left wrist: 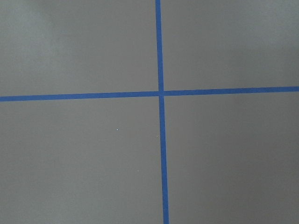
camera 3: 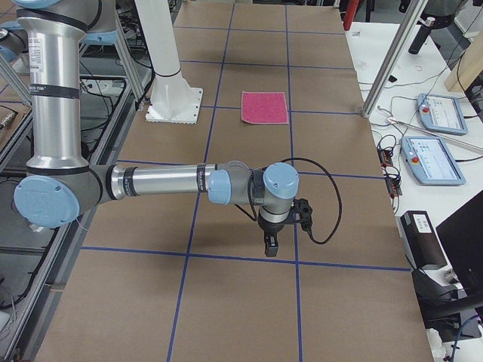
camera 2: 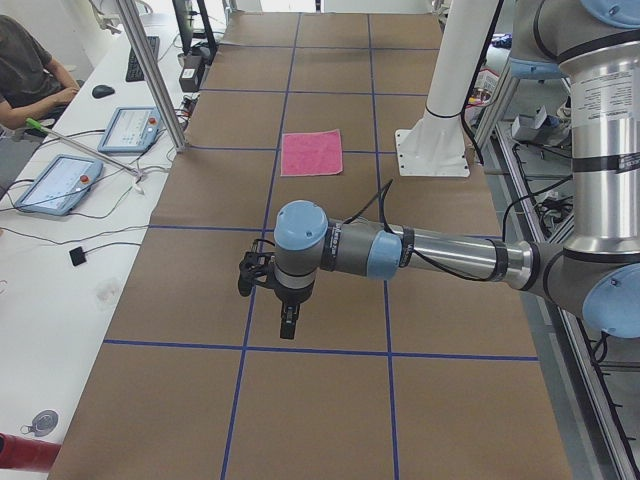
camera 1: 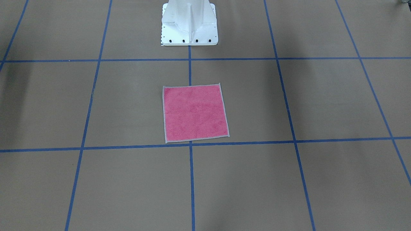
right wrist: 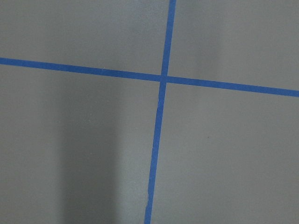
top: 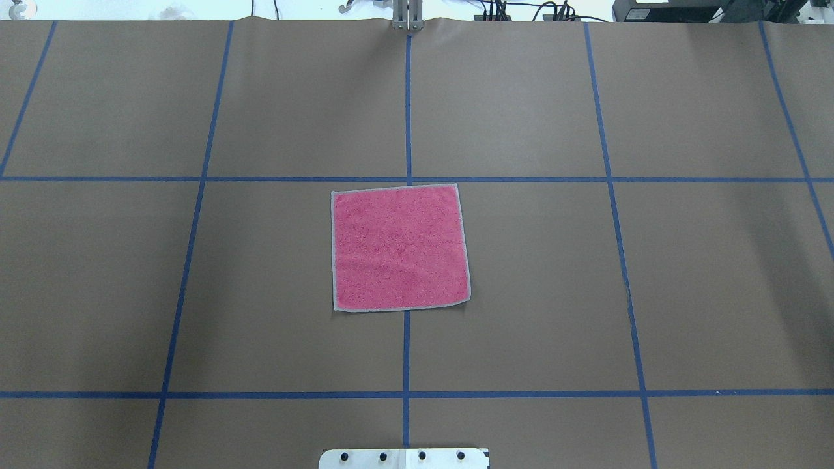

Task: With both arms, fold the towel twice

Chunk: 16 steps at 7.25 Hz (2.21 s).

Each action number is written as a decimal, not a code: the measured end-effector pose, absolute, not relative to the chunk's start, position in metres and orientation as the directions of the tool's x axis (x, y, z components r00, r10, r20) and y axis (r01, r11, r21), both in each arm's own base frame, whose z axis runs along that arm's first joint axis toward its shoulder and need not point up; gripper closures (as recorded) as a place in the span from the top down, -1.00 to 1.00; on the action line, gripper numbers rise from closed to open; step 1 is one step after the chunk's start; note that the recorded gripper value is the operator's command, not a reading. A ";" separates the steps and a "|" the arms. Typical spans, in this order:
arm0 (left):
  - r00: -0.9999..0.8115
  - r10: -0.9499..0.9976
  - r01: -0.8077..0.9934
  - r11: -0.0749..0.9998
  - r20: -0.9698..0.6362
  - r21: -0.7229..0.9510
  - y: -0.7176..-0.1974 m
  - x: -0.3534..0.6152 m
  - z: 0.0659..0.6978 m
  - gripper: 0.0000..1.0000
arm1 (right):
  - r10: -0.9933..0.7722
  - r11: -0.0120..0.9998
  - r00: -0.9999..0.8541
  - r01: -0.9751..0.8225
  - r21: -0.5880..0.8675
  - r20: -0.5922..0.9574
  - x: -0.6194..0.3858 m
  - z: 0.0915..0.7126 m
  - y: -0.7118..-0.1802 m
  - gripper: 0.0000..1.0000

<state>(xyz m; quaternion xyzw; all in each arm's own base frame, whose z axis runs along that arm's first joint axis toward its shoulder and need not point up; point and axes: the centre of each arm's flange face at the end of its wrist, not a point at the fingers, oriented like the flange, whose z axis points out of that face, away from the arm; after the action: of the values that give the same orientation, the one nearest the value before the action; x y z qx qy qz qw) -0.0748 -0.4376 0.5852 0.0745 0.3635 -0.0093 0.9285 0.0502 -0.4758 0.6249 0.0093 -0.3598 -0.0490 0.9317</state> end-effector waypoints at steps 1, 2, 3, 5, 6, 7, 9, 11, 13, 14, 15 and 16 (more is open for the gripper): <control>0.736 0.039 0.069 0.989 -0.676 0.132 -0.437 -0.074 0.585 1.00 | -0.097 0.995 0.736 0.084 0.051 0.670 0.050 0.625 -0.476 1.00; 0.736 0.042 0.064 0.989 -0.676 0.131 -0.437 -0.072 0.586 1.00 | -0.096 0.995 0.736 0.084 0.050 0.670 0.050 0.626 -0.476 1.00; 0.734 0.042 0.062 0.990 -0.678 0.128 -0.436 -0.070 0.587 1.00 | -0.096 0.995 0.736 0.084 0.050 0.670 0.050 0.626 -0.476 1.00; 0.730 0.047 0.057 0.990 -0.682 0.129 -0.436 -0.068 0.586 1.00 | -0.096 0.995 0.735 0.083 0.051 0.671 0.050 0.625 -0.475 1.00; 0.729 0.048 0.057 0.990 -0.683 0.129 -0.436 -0.068 0.586 1.00 | -0.097 0.995 0.734 0.083 0.053 0.672 0.050 0.624 -0.476 1.00; 0.729 0.048 0.056 0.990 -0.683 0.130 -0.436 -0.067 0.586 1.00 | -0.100 0.995 0.734 0.083 0.057 0.672 0.050 0.622 -0.476 1.00; 0.728 0.048 0.056 0.990 -0.684 0.129 -0.436 -0.067 0.586 1.00 | -0.102 0.995 0.734 0.083 0.060 0.671 0.050 0.621 -0.476 1.00; 0.722 0.043 0.059 0.991 -0.690 0.124 -0.434 -0.067 0.587 1.00 | -0.104 0.994 0.734 0.087 0.059 0.671 0.048 0.622 -0.476 1.00; 0.709 0.042 0.062 0.991 -0.704 0.121 -0.434 -0.065 0.585 1.00 | -0.101 0.995 0.734 0.089 0.052 0.671 0.047 0.624 -0.476 1.00; 0.688 0.041 0.065 0.991 -0.724 0.117 -0.434 -0.063 0.582 1.00 | -0.103 0.995 0.734 0.090 0.054 0.672 0.047 0.623 -0.477 1.00; 0.658 0.016 0.086 0.992 -0.753 0.096 -0.435 -0.059 0.577 0.99 | -0.109 0.994 0.733 0.092 0.061 0.671 0.046 0.621 -0.479 1.00; 0.633 -0.035 0.130 0.990 -0.774 0.062 -0.439 -0.052 0.570 0.99 | -0.122 0.992 0.733 0.097 0.074 0.669 0.043 0.617 -0.483 1.00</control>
<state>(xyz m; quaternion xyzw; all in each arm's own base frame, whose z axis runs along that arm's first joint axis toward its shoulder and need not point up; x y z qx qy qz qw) -0.0516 -0.4390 0.5697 0.0557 0.4261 -0.0456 0.9018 0.0431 -0.4828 0.6166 0.0168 -0.3606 -0.0589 0.9307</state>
